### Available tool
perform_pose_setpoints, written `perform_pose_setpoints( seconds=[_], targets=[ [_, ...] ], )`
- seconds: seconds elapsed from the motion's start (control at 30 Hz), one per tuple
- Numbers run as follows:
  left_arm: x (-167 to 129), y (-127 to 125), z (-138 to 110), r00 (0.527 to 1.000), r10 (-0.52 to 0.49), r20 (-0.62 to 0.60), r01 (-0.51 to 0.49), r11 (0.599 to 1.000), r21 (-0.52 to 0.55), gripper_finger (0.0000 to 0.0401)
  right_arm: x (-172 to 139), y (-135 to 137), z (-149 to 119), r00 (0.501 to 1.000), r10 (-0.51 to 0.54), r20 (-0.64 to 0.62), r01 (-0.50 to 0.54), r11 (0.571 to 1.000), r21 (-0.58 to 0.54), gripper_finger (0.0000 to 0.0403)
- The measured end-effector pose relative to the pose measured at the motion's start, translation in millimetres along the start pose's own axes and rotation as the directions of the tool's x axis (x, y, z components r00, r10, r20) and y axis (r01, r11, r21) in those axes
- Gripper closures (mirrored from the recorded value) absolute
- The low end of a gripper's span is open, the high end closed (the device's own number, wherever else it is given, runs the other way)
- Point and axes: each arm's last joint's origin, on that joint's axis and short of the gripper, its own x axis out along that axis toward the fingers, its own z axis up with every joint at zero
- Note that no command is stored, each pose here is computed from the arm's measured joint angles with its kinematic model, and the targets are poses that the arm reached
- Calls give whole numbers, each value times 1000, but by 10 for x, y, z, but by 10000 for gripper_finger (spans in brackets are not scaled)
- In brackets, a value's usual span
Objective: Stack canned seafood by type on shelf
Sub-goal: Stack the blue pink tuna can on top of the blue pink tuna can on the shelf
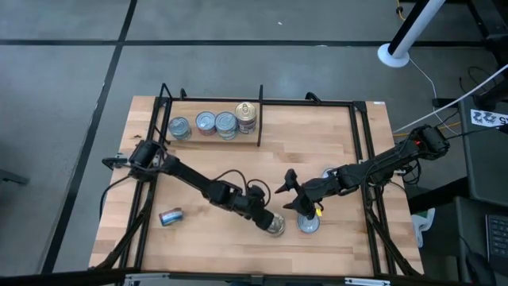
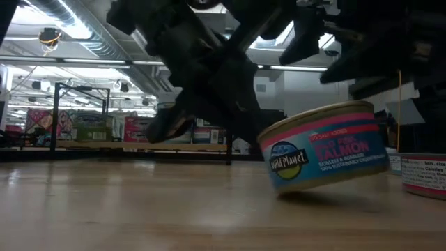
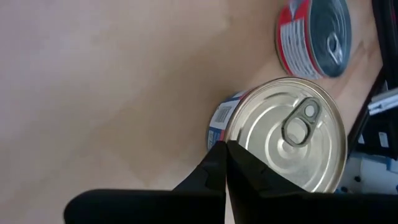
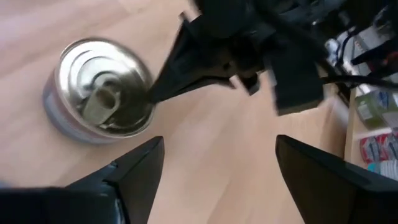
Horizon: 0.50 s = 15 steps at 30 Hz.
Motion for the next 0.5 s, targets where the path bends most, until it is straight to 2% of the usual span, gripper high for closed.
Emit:
perform_pose_setpoints(
  seconds=[0.23, 0.5],
  targets=[
    [40, 149, 235, 997, 74, 0, -74, 997, 10, 400, -22, 90, -145, 984, 88, -153, -94, 995, -32, 95],
    [50, 229, 480, 998, 70, -5, -70, 997, -11, 400, -26, 101, -161, 981, 99, -170, -106, 994, -33, 95]
  ],
)
